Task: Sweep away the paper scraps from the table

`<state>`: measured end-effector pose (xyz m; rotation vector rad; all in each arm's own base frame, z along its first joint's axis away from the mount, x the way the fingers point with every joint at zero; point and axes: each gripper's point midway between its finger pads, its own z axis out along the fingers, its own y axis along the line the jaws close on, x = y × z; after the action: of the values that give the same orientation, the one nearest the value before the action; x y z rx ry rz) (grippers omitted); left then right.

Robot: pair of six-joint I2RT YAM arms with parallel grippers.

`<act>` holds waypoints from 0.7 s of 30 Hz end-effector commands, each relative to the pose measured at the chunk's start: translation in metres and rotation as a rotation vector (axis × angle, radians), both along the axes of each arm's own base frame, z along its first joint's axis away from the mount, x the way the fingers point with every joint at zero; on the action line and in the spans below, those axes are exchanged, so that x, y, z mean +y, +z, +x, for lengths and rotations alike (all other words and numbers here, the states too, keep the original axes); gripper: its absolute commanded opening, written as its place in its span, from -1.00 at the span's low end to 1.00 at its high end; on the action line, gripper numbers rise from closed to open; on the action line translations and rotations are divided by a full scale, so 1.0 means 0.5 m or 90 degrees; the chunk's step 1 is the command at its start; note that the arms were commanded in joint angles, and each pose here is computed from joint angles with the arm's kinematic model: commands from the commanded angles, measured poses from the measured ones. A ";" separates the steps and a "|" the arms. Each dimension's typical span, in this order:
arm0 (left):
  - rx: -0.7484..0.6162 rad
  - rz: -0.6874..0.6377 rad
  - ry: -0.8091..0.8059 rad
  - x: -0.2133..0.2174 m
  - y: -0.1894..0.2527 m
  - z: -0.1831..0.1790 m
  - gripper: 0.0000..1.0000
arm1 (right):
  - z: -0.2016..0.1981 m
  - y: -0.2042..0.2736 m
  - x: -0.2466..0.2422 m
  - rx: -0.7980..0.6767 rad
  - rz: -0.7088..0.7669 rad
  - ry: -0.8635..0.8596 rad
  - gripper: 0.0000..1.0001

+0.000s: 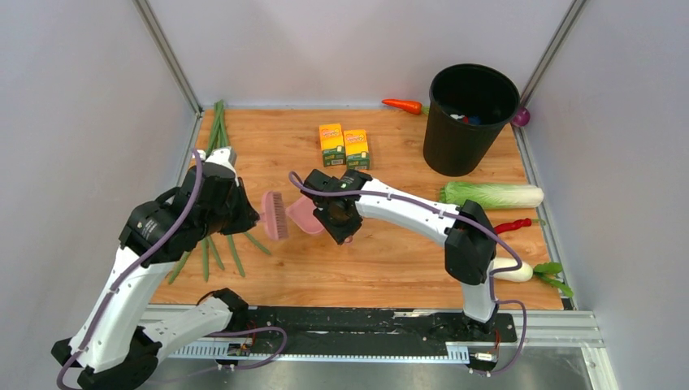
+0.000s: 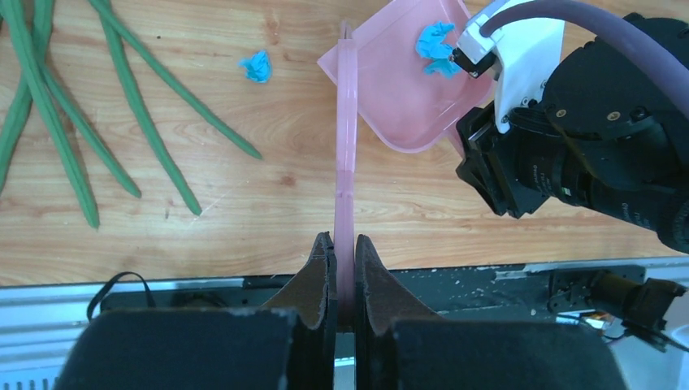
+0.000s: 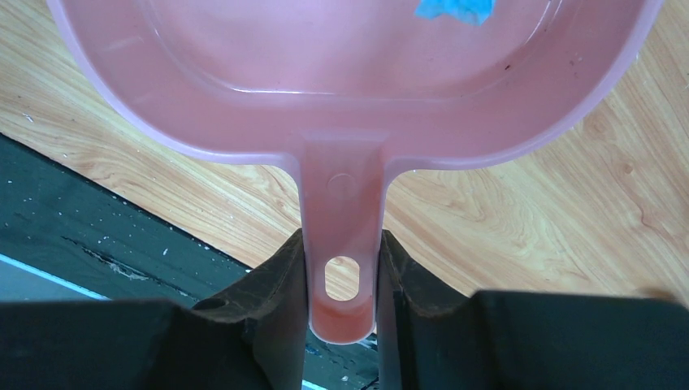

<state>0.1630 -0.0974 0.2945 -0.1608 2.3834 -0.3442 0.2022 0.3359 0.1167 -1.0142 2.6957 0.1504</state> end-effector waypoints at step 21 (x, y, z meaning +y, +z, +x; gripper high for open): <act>0.027 0.037 -0.125 0.028 0.012 -0.092 -1.00 | 0.083 0.139 0.053 -0.088 0.047 -0.130 -1.00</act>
<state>0.1486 -0.1001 0.3190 -0.0285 2.3337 -0.4351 0.2349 0.3585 0.1661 -0.7986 2.6345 0.1291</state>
